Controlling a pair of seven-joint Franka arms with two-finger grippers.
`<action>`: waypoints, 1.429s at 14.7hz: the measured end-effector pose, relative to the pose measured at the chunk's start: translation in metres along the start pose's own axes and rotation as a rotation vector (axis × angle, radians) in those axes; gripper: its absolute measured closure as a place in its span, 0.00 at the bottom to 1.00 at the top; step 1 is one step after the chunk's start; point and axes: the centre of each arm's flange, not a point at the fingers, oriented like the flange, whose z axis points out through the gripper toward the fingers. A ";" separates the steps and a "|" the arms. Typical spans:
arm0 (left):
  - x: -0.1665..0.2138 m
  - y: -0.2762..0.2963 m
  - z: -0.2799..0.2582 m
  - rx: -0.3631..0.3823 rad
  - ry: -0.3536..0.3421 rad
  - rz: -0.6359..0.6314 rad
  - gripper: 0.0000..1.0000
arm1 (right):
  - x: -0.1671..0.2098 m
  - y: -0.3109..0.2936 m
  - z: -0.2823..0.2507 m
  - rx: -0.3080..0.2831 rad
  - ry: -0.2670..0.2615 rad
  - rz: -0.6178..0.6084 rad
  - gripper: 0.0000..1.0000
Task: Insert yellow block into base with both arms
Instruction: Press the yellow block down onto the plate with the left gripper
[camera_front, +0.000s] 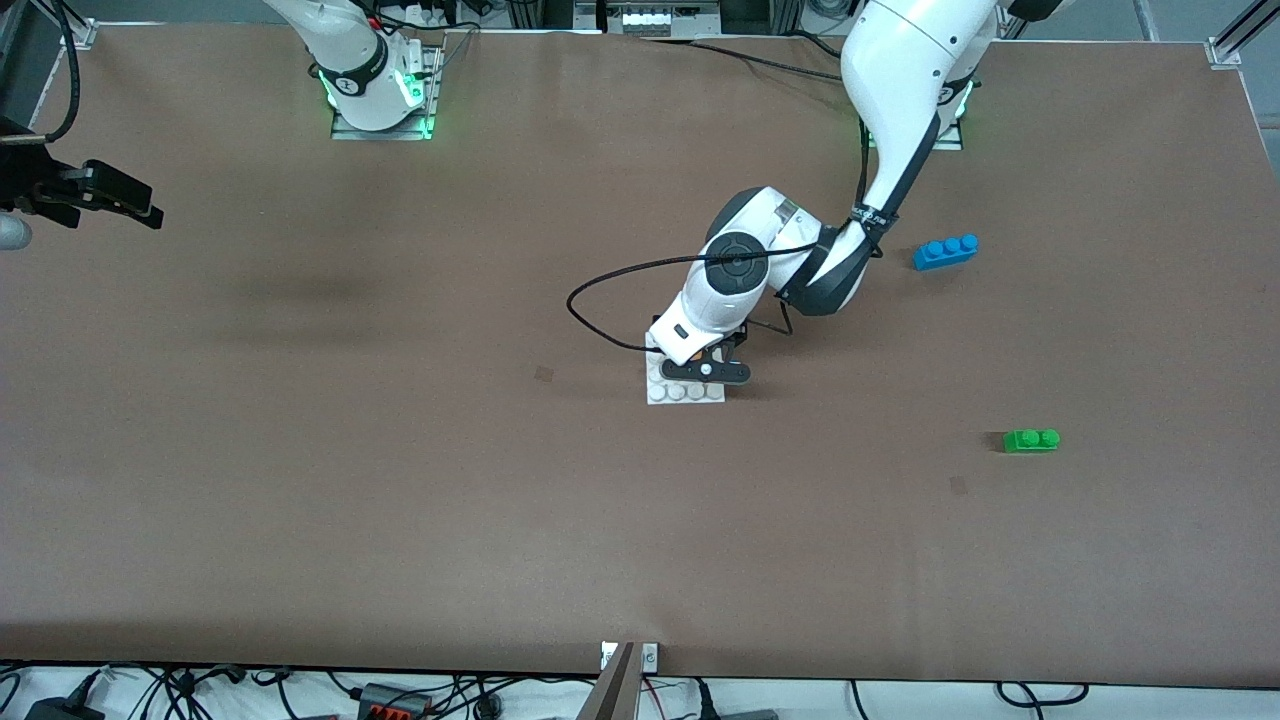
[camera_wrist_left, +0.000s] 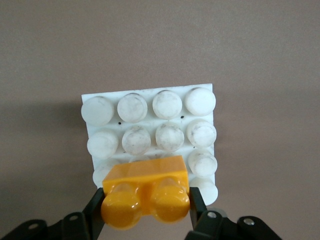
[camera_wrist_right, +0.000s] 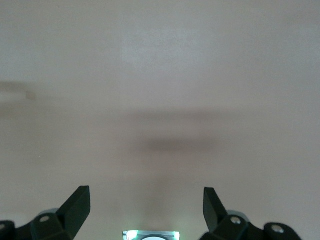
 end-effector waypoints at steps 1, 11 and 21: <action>0.000 0.000 0.001 0.001 -0.001 0.000 0.31 | 0.000 0.000 0.000 0.000 0.000 0.000 0.00; 0.003 0.001 0.005 0.000 -0.004 -0.001 0.31 | -0.001 0.000 0.001 0.002 -0.014 0.000 0.00; 0.004 0.003 0.003 -0.015 -0.006 -0.012 0.00 | -0.002 0.000 0.002 0.003 -0.022 0.000 0.00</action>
